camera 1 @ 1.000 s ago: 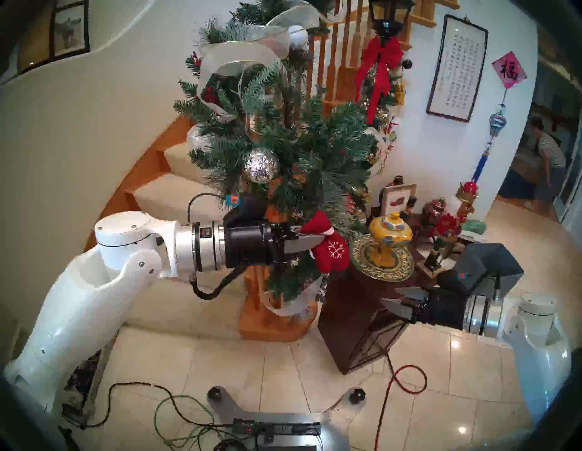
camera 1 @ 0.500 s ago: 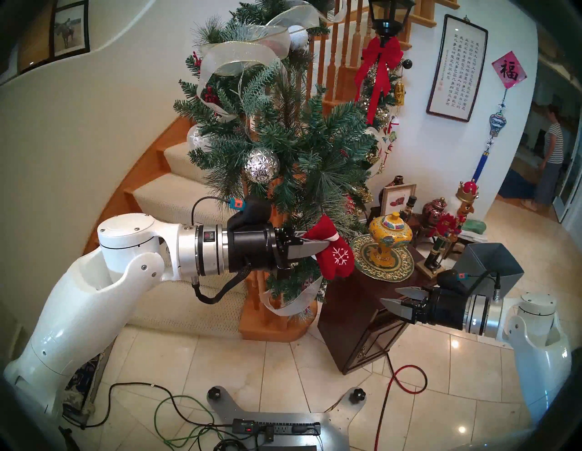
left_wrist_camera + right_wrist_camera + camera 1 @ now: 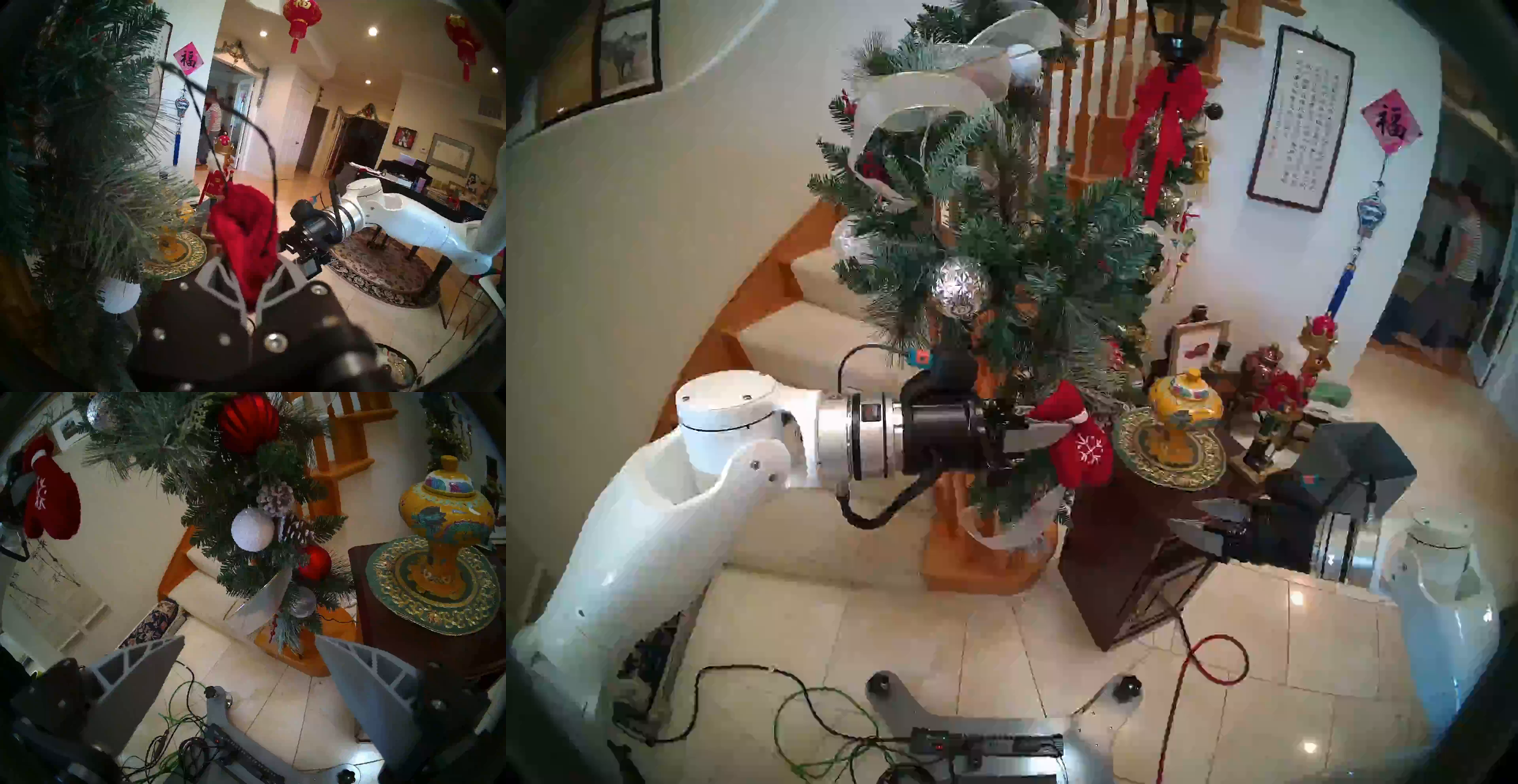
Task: Hang the ornament onto the Christmas-tree-style decoration
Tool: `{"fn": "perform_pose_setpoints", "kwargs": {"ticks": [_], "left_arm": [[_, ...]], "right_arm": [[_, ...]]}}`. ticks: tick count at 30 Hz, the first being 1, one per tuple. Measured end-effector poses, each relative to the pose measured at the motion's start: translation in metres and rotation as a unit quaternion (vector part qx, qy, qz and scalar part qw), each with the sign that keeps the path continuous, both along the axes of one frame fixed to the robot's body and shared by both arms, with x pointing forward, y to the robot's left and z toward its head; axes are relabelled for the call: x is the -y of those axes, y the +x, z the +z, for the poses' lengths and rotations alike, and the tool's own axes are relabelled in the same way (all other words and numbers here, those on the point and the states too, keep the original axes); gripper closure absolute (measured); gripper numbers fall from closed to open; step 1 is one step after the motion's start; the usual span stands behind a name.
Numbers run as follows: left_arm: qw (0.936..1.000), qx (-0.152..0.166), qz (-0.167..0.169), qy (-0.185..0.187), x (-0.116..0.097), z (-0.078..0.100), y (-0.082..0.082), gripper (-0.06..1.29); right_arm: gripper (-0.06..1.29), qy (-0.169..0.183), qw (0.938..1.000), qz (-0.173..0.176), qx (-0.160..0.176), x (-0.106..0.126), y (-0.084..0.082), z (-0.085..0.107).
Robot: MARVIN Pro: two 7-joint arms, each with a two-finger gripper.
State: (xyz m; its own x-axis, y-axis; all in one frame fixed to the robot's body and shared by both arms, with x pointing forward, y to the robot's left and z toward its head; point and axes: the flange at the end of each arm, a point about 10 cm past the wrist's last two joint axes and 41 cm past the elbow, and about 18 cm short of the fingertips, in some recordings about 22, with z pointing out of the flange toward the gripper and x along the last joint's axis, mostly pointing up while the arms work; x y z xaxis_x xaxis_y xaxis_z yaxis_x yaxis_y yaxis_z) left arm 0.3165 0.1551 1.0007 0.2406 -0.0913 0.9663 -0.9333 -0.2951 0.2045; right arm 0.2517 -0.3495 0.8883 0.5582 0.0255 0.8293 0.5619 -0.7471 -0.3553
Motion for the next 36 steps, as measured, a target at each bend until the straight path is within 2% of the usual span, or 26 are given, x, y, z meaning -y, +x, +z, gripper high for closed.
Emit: {"fn": "perform_pose_setpoints", "kwargs": {"ticks": [9, 17, 30, 36], "left_arm": [[1.0, 0.001, -0.003, -0.001, 0.0, 0.0, -0.001, 1.25], [1.0, 0.001, -0.004, -0.002, 0.001, 0.001, -0.001, 1.25], [1.0, 0.002, -0.004, -0.004, 0.001, 0.001, -0.001, 1.25], [1.0, 0.002, -0.004, -0.004, 0.001, 0.001, -0.001, 1.25]], "right_arm": [[-0.01, 0.007, 0.9999, 0.01, -0.009, -0.007, 0.002, -0.001], [-0.01, 0.018, 0.9985, 0.043, -0.03, -0.024, 0.007, 0.0], [-0.01, 0.021, 0.9934, 0.105, -0.041, -0.052, 0.023, 0.009], [-0.01, 0.029, 0.9909, 0.124, -0.045, -0.06, 0.031, 0.01]]}}
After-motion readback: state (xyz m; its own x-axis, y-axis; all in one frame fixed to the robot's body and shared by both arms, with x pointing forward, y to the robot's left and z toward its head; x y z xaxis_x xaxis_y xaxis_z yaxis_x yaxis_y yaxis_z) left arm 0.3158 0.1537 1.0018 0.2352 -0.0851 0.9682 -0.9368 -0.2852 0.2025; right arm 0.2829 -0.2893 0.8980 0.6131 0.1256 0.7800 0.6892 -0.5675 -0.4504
